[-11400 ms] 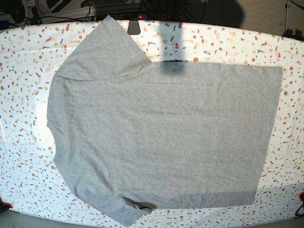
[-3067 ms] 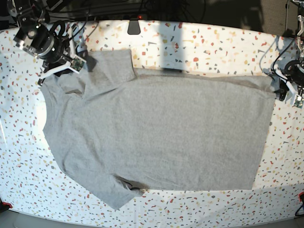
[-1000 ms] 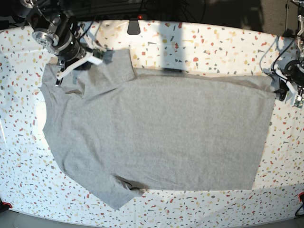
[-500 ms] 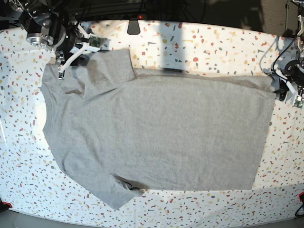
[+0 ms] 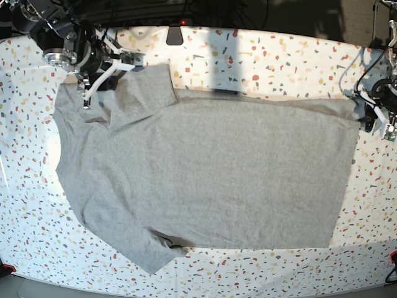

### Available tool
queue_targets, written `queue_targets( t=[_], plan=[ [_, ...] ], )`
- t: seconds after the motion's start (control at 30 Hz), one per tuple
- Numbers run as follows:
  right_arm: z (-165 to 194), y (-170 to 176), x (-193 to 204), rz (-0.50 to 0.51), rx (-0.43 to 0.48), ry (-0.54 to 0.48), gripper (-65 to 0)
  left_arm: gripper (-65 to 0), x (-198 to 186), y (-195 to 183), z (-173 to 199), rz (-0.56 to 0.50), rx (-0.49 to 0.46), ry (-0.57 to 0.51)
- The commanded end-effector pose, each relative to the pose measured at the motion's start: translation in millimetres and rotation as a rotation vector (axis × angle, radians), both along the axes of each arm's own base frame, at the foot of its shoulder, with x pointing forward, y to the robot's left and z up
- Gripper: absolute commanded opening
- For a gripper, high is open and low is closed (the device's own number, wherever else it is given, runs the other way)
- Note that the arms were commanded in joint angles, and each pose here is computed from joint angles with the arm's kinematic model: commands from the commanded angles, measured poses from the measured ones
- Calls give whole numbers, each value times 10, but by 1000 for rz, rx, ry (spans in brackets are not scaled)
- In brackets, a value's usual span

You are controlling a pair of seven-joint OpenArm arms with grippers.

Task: Fold the T-shirt properly
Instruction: 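Pull the shoulder fabric with the right gripper toward the left gripper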

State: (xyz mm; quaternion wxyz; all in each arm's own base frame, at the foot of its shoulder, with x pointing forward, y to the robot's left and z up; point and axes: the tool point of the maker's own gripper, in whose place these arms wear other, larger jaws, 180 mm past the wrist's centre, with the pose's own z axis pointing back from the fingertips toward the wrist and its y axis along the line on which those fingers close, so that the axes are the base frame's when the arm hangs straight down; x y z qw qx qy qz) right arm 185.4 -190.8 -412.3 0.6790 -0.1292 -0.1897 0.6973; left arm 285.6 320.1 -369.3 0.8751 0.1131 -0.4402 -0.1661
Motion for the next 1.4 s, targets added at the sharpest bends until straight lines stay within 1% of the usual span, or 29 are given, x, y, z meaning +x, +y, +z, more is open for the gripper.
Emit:
queue_targets(
  t=[0.0,0.13,0.17,0.27,0.37,0.53,0.6,0.77,0.93,1.03,1.17,1.37],
  plan=[
    [12,-5,42,9,-4,-10,-397,-409,79,46,157,-6,16,-45],
    [-11,77,54,35,-10,-7,-398,-409,78,46,157,-6,16,-45],
    [-12,87,58,39,-12,-7,-410,-409,78,46,157,-6,16,-45],
    [-7,97,71,41,-10,-10,-489,-409,78,46,157,-6,16,-45],
    [-7,97,70,41,-10,-9,-541,-409,80,47,158,-6,16,-45],
    [-7,97,71,41,-10,-10,-650,-409,74,49,150,-5,17,-41],
    [-4,97,77,39,-9,-13,-650,-409,67,55,141,-2,18,-34],
    [125,107,276,-33,31,-127,-650,-409,67,54,140,-2,18,-34],
    [366,133,444,-52,12,-201,-650,-409,67,54,140,-2,18,-34],
    [512,217,582,-72,75,-228,-650,-409,62,58,133,0,19,-29],
    [671,283,779,-116,169,-239,-650,-409,37,75,100,9,23,-7],
    [802,439,1000,-141,252,-275,-650,-409,34,50,84,11,14,-7]
  ],
)
